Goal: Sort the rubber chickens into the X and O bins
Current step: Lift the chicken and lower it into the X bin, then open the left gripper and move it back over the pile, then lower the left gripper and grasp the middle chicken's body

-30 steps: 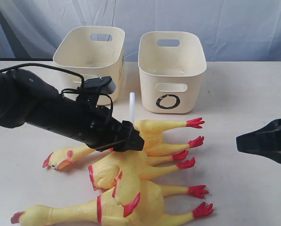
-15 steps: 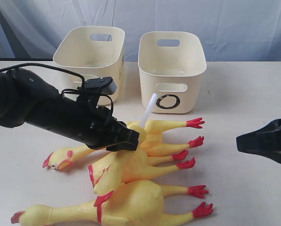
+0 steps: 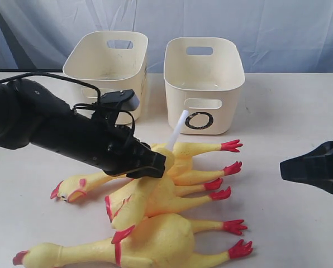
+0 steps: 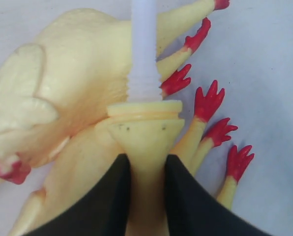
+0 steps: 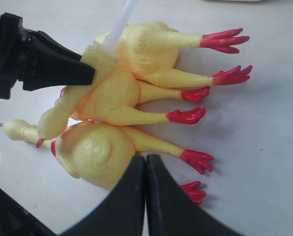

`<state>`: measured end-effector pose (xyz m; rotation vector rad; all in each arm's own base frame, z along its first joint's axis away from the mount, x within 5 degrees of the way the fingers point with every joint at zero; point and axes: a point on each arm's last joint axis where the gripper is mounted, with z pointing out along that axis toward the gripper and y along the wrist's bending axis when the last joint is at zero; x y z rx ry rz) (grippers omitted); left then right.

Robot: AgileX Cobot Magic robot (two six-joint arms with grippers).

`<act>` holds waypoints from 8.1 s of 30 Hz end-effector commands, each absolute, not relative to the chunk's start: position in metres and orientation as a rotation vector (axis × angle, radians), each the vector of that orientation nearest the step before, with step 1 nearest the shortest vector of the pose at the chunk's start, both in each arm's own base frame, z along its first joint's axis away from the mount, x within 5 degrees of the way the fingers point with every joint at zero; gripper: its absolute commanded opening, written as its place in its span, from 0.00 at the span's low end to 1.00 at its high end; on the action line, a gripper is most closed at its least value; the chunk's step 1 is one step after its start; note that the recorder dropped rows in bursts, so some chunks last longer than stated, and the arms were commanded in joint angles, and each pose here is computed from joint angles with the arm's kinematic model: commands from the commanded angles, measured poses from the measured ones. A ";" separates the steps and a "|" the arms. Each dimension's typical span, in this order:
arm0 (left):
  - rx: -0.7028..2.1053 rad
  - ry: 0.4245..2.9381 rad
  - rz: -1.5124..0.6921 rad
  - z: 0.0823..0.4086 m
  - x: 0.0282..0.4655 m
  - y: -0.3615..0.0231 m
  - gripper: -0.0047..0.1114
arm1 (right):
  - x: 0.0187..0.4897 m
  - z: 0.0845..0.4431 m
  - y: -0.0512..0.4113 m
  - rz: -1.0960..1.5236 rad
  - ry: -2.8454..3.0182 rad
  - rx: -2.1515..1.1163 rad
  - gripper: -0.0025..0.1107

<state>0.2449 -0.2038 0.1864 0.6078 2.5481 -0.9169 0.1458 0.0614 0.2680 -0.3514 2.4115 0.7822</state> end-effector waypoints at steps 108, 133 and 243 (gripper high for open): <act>0.689 2.033 -0.153 0.268 0.419 -0.147 0.52 | 0.146 0.274 0.066 0.860 2.359 -0.358 0.02; 1.235 2.430 -0.284 0.291 0.323 -0.128 0.04 | 0.148 0.275 0.065 0.842 2.348 -0.350 0.02; 1.587 2.129 -0.452 0.161 0.230 -0.194 0.64 | 0.147 0.275 0.066 0.851 2.350 -0.352 0.02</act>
